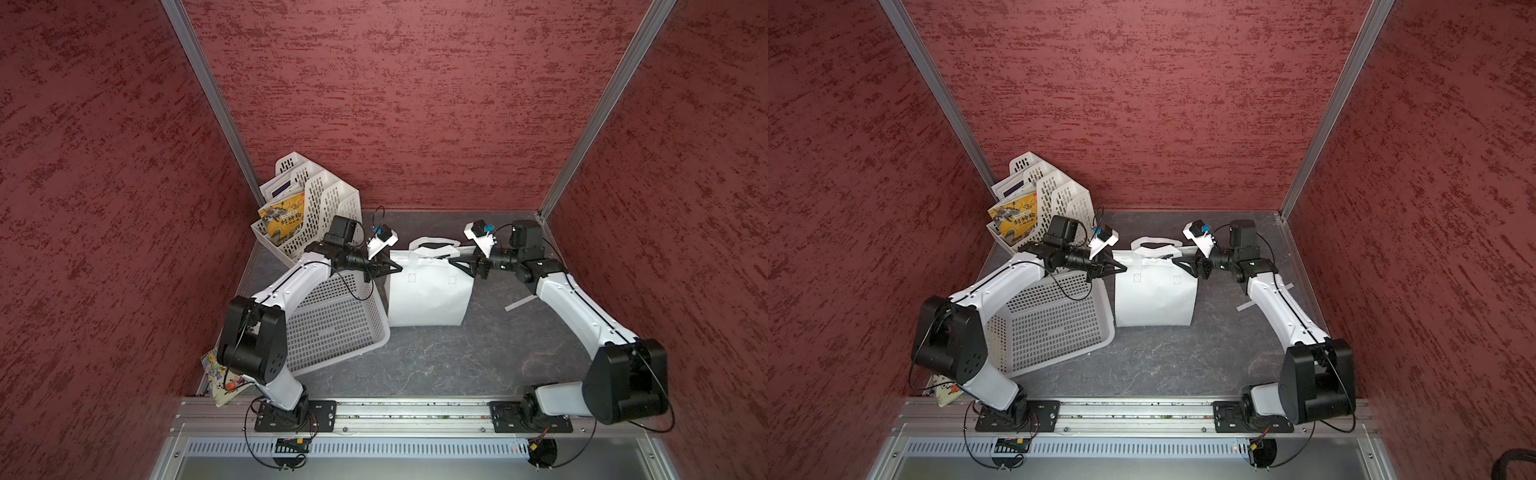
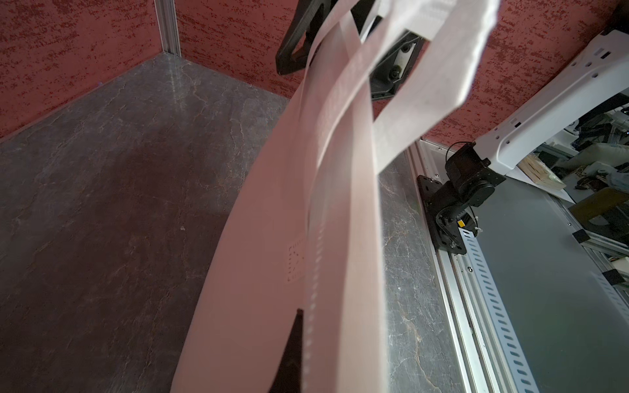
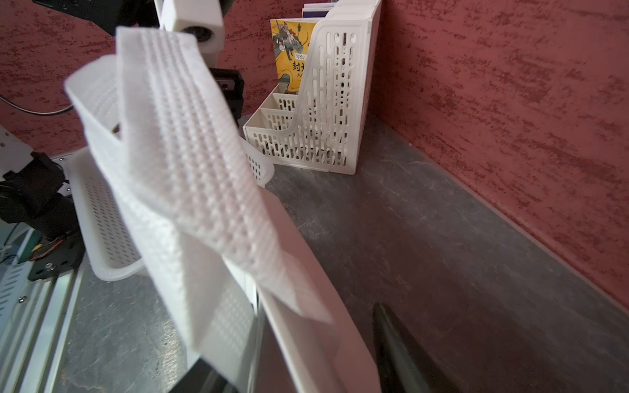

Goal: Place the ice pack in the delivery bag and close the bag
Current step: Close the delivery bag at the center of the board, then seal the delivery bag at the center of the board.

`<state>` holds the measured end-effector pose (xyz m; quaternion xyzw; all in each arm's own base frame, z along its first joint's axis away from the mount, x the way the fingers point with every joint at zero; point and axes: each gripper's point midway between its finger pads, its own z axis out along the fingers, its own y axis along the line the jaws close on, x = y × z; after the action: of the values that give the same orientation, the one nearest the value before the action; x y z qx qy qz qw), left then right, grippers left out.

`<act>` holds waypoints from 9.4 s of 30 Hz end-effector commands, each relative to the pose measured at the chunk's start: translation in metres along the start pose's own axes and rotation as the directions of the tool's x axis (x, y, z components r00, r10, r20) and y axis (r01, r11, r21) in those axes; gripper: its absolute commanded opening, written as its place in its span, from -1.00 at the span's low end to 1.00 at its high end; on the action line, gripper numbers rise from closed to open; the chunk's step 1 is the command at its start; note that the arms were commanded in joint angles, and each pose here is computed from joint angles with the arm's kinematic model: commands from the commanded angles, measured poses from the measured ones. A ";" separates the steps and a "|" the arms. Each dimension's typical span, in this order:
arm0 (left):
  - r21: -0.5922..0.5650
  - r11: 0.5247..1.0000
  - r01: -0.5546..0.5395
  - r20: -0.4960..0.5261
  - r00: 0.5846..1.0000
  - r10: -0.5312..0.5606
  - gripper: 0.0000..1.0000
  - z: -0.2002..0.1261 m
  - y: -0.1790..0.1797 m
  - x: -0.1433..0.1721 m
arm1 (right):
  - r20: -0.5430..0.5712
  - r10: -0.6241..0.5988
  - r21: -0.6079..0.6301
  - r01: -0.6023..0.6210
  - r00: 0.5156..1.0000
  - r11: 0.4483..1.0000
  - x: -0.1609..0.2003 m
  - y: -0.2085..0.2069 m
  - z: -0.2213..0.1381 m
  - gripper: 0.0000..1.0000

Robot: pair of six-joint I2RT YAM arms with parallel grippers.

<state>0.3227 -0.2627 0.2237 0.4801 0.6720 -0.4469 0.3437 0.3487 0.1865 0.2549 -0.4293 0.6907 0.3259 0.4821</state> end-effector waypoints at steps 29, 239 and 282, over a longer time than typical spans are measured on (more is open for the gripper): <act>0.011 1.000 0.018 0.005 1.000 -0.018 -1.00 -0.002 0.011 -0.001 | -0.176 -0.111 0.039 0.119 0.978 0.992 0.040 0.022 -0.022 0.40; -0.032 0.997 0.063 -0.024 0.998 -0.064 -1.00 0.001 -0.015 -0.031 | -0.535 0.025 0.061 0.009 0.845 0.998 0.007 0.038 0.013 0.61; -0.051 0.996 0.077 0.004 0.997 -0.077 0.19 -0.028 -0.012 -0.016 | -0.410 -0.055 0.047 0.081 0.910 0.996 0.002 0.051 -0.022 -1.00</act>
<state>0.3198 -0.2438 0.2489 0.4387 0.7111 -0.4324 0.3390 0.2892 0.1889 0.2443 -0.4791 0.7959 0.2052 0.3079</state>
